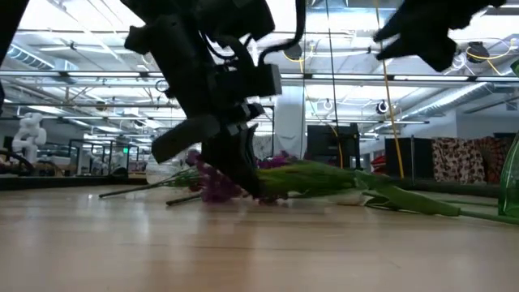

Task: Sort flowers into vase by color
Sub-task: Prepare the flowers

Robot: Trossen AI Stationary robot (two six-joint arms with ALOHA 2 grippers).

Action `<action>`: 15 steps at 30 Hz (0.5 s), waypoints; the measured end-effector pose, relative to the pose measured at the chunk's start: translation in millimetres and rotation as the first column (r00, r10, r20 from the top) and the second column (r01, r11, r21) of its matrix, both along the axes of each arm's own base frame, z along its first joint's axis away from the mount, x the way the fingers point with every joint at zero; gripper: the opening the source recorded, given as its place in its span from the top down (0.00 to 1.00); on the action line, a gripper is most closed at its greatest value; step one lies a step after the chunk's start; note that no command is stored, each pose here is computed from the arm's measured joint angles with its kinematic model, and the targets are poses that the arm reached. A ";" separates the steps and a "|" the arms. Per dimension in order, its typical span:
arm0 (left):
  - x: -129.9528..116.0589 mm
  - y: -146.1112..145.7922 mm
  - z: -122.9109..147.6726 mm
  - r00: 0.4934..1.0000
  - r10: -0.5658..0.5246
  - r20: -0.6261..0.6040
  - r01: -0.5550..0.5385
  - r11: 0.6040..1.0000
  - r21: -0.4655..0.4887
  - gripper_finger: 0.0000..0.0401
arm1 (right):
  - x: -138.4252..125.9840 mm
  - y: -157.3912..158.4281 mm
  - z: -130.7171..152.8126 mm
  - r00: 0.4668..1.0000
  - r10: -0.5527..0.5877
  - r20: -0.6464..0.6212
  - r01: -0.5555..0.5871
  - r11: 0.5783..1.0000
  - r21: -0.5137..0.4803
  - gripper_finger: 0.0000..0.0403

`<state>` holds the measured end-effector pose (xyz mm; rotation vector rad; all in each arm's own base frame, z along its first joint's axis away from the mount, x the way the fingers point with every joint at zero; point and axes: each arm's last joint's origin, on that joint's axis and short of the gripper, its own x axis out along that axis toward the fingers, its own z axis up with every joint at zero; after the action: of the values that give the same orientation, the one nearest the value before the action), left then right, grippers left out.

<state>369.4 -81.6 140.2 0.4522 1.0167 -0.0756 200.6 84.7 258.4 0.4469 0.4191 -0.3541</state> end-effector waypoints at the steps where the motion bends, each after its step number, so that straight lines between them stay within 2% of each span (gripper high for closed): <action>1: -2.4 -0.2 5.4 1.000 0.004 -0.001 -0.004 1.000 -0.001 0.96 | 4.9 2.4 -0.8 1.000 0.007 0.017 -0.007 1.000 -0.007 0.63; 6: -17.3 -4.4 44.1 1.000 0.016 -0.004 -0.016 1.000 -0.021 0.95 | 29.3 15.7 -6.9 0.994 0.078 0.079 -0.076 0.997 -0.028 0.63; 12: -28.7 -10.4 88.6 0.999 0.031 0.040 -0.028 0.997 -0.065 0.95 | 65.3 37.8 5.0 0.973 0.229 0.041 -0.228 0.973 -0.037 0.63; 15: -32.1 -16.3 102.8 0.998 0.014 0.058 -0.009 0.997 -0.071 0.95 | 85.5 47.7 11.7 0.959 0.285 -0.017 -0.285 0.958 -0.027 0.63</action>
<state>337.3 -97.9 243.0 0.3821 0.9560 -0.0872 286.1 132.4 270.1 0.3502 0.4833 -0.0831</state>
